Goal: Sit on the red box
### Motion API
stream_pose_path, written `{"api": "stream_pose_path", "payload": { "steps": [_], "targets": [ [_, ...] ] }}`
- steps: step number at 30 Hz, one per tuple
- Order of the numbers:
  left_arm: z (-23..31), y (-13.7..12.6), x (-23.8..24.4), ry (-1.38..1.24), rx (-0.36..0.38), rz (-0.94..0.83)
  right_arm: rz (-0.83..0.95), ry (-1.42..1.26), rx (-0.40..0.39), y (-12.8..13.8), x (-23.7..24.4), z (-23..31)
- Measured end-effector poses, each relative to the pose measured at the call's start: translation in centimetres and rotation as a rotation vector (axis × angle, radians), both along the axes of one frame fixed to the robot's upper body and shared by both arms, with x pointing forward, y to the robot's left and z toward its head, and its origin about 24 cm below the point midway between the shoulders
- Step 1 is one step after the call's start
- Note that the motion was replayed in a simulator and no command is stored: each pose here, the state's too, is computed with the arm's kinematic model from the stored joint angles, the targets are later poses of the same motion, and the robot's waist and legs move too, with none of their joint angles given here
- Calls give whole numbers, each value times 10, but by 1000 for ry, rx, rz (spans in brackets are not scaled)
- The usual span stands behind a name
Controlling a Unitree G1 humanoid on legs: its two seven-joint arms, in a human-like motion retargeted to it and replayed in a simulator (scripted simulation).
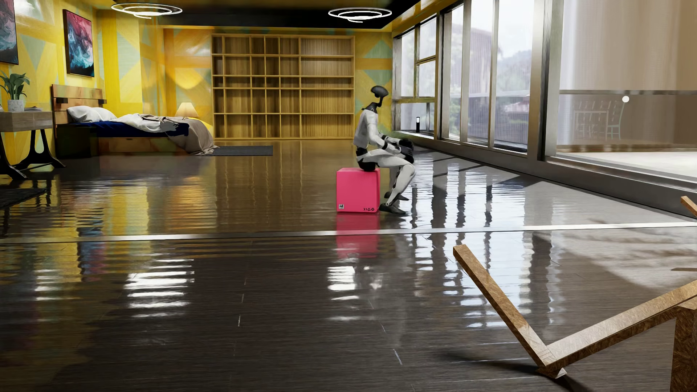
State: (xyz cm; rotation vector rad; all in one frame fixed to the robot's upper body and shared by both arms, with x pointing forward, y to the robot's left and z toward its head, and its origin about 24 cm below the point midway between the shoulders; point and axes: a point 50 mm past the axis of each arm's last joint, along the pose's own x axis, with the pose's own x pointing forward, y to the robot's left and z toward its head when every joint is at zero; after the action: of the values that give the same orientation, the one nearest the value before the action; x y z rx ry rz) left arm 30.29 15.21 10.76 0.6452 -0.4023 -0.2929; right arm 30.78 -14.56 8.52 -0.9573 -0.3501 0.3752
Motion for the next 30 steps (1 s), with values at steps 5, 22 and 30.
{"api": "stream_pose_path", "payload": {
  "steps": [5, 22, 30],
  "targets": [
    [-44, -6, 3, 166, -86, 106, -140, 161, 64, -12, -1, -41],
    [-266, 77, -205, 1499, 136, 433, -730, 1386, -14, -126, -209, -230],
    [-263, 54, -191, 1426, 108, 319, -602, 1259, 20, -110, -184, -220]
  ]
}}
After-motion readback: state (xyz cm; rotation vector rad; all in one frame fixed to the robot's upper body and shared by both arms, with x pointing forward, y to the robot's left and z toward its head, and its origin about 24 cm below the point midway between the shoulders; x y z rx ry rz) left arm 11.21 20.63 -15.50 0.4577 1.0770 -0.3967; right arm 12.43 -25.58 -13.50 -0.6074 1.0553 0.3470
